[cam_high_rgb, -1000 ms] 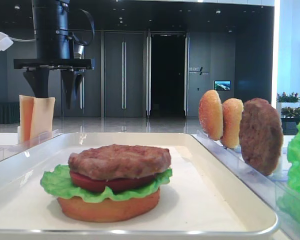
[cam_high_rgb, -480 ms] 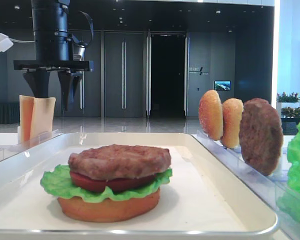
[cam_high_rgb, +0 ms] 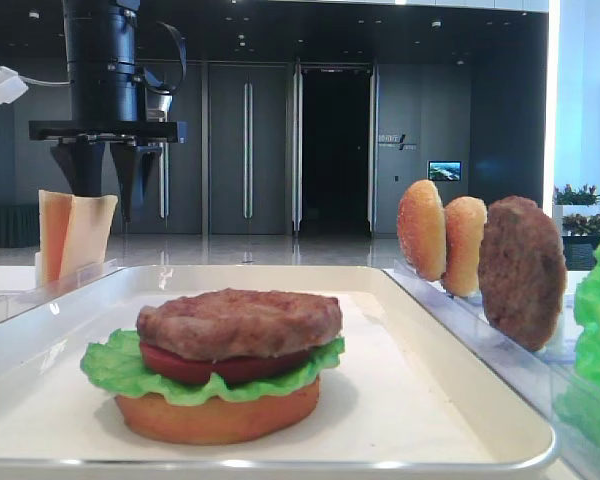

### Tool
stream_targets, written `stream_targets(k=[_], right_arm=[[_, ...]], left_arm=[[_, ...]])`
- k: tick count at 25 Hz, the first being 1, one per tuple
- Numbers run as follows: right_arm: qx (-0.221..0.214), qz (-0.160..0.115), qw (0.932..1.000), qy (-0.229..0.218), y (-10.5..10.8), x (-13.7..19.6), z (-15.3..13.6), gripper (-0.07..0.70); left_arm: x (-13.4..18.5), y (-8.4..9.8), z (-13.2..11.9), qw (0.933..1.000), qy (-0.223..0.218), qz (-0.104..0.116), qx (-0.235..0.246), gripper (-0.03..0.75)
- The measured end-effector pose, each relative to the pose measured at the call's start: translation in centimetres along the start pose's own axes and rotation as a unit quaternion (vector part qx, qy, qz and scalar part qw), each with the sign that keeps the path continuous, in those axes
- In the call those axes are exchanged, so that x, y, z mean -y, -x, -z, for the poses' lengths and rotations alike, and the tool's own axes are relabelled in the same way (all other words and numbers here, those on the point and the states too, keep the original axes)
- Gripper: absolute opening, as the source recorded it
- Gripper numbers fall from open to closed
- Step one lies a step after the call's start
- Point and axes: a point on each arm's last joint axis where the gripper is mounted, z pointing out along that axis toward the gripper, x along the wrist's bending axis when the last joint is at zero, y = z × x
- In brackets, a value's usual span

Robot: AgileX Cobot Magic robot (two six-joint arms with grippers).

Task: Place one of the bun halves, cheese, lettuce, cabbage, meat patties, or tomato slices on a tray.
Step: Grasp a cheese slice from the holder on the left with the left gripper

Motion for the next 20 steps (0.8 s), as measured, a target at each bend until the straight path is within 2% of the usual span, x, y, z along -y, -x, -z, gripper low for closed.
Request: stream_targets(k=[8, 16, 20], right_arm=[[0.000, 0.000, 1.0000, 0.000, 0.00, 0.00, 0.00, 0.482], [0.000, 0.000, 1.0000, 0.000, 0.00, 0.00, 0.00, 0.482], [0.000, 0.000, 1.0000, 0.000, 0.00, 0.00, 0.00, 0.482]], left_arm=[[0.02, 0.09, 0.00, 0.9999, -0.001, -0.013, 0.005, 0.255], [0.04, 0.11, -0.05, 0.9999, -0.001, -0.015, 0.006, 0.232], [0.05, 0.13, -0.05, 0.9999, -0.002, -0.015, 0.007, 0.185]])
